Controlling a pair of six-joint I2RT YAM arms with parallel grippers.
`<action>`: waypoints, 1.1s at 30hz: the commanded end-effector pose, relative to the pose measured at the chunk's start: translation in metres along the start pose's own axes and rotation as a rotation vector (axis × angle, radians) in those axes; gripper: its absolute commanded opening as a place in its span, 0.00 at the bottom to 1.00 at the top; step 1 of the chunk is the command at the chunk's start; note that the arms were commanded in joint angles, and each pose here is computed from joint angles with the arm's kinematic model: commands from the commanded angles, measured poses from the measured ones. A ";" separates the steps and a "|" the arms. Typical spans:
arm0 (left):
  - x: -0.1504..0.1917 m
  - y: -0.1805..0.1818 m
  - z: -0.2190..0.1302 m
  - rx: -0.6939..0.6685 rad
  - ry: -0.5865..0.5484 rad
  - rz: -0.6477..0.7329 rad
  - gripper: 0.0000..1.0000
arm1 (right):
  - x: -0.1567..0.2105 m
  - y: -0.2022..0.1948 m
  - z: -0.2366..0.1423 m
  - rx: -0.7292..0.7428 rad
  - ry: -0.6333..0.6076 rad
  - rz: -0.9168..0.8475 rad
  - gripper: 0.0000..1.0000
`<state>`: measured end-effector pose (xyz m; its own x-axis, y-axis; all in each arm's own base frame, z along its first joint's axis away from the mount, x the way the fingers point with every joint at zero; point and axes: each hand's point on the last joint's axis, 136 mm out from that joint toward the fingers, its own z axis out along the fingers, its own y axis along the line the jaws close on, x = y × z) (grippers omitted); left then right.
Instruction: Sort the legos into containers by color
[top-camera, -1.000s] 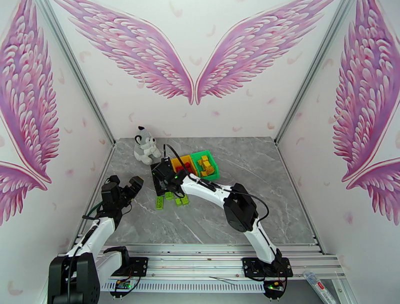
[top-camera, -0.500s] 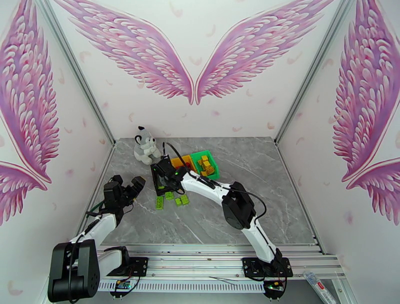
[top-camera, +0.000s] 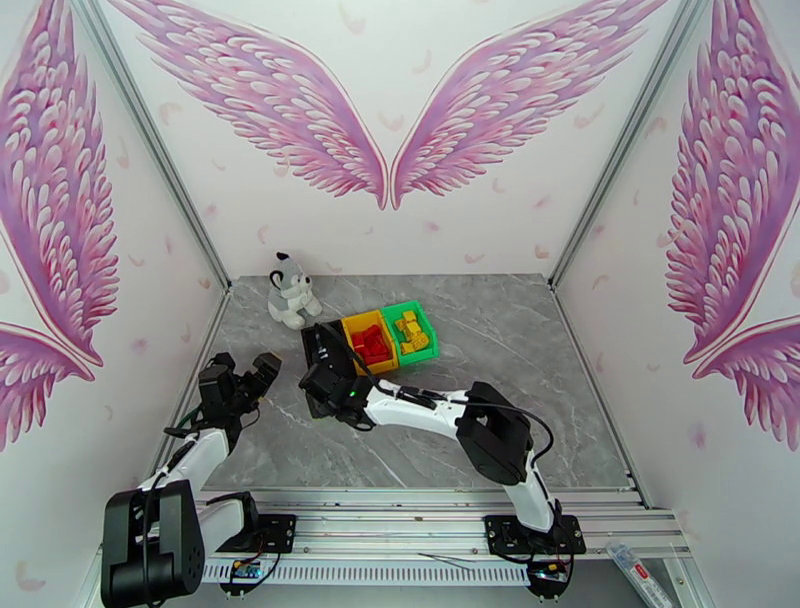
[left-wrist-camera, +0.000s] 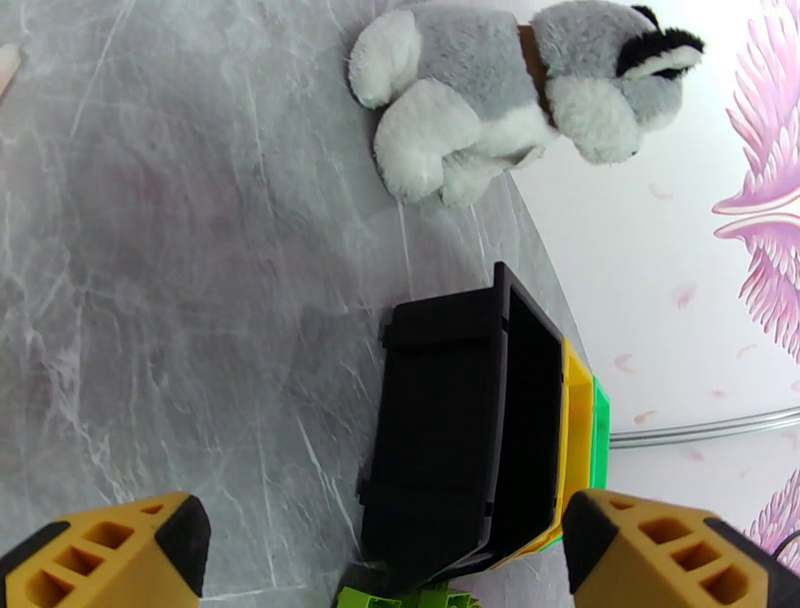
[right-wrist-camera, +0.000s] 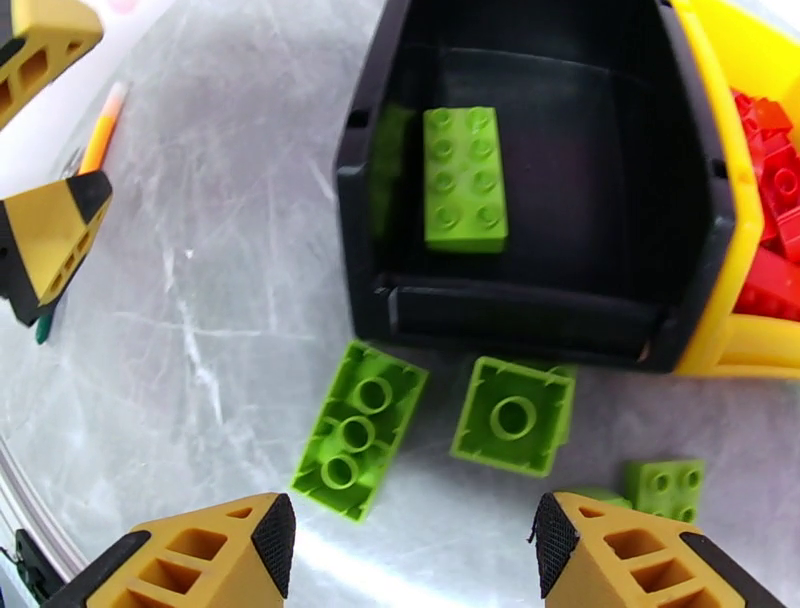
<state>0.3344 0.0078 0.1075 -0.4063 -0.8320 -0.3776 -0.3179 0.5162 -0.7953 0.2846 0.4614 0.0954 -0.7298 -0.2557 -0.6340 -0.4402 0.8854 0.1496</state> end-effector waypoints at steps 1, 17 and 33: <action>0.000 0.011 -0.005 -0.017 -0.005 -0.034 0.99 | 0.001 0.014 0.009 -0.045 -0.014 0.055 0.70; -0.010 0.032 -0.012 -0.026 -0.034 -0.129 0.99 | 0.028 0.031 0.050 -0.001 0.029 0.069 0.69; -0.009 0.032 -0.011 -0.017 -0.030 -0.136 0.99 | 0.034 0.014 0.067 0.111 0.007 0.101 0.43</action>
<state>0.3212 0.0358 0.0936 -0.3305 -0.8968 -0.2943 -0.3865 0.4131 -0.8246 0.2894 0.4955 0.0249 -0.7785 -0.1698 -0.6043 -0.3206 0.9352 0.1502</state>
